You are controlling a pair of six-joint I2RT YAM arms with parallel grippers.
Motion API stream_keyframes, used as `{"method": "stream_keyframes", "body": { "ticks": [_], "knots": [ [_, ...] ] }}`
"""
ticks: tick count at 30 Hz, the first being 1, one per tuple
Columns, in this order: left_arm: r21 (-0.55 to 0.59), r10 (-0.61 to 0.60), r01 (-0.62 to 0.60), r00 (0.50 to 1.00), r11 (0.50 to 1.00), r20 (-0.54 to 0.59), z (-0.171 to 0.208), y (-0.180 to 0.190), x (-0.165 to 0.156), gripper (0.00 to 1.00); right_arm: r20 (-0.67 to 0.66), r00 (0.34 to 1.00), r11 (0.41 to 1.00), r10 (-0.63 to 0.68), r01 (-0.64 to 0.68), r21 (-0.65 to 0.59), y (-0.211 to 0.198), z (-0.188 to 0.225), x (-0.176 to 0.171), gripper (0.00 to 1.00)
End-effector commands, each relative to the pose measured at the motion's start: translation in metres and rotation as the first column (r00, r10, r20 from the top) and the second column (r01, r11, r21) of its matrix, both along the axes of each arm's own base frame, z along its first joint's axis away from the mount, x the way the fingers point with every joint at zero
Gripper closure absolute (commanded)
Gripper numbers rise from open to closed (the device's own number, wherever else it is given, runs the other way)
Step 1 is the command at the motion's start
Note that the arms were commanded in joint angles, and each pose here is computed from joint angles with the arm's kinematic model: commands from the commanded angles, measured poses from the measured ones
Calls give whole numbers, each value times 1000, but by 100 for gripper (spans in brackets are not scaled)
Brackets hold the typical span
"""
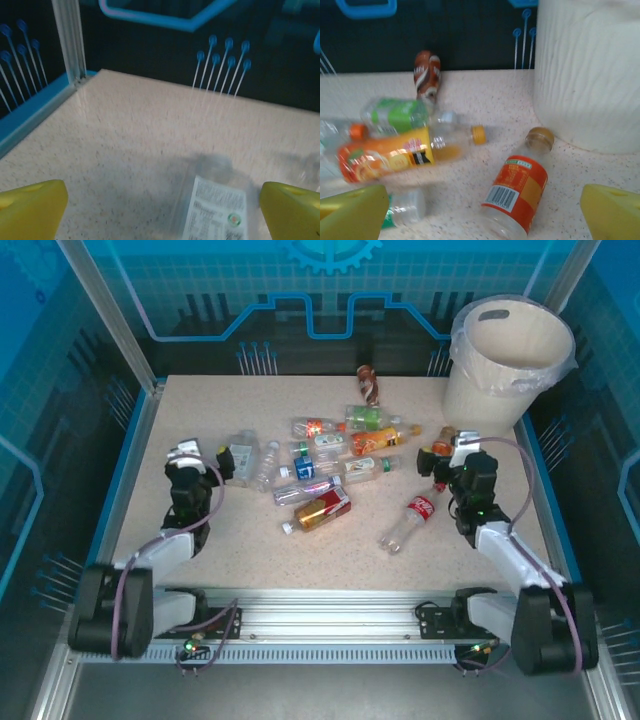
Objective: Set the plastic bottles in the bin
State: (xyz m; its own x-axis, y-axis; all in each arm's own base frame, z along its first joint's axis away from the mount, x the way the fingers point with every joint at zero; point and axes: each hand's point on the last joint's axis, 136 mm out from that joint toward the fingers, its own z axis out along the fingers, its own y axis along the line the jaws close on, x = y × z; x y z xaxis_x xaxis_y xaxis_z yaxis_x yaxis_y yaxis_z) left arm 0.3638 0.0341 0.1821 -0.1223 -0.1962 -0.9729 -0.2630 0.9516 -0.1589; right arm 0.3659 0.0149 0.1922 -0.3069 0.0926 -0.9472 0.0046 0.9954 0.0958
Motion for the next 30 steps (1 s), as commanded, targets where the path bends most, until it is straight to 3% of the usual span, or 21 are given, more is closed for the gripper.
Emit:
{"method": "stream_keyframes", "body": {
  "ticks": [1,5,10,16,20,30],
  "knots": [
    [-211,113,-114,993,971,-16,19,10,-14,1,-241,966,968,-94,145,204,0,-29,-32,0],
    [-450,115,-151,988,880,-107,19,0,-29,1,-452,879,857,-153,346,383,4,-59,-66,0],
    [-552,3,-132,973,823,-229,13,-24,-42,1,-660,747,777,-83,463,426,22,-93,-106,0],
    [-573,-119,-77,947,816,-297,5,-44,-45,1,-738,675,784,30,442,436,44,-110,-107,0],
    [-571,-118,-96,938,815,-326,-4,-44,-45,1,-786,616,804,-47,491,337,39,-124,-101,0],
    [-549,-167,-56,923,834,-348,-8,-49,-48,1,-797,588,813,-139,527,247,49,-149,-82,1]
  ]
}}
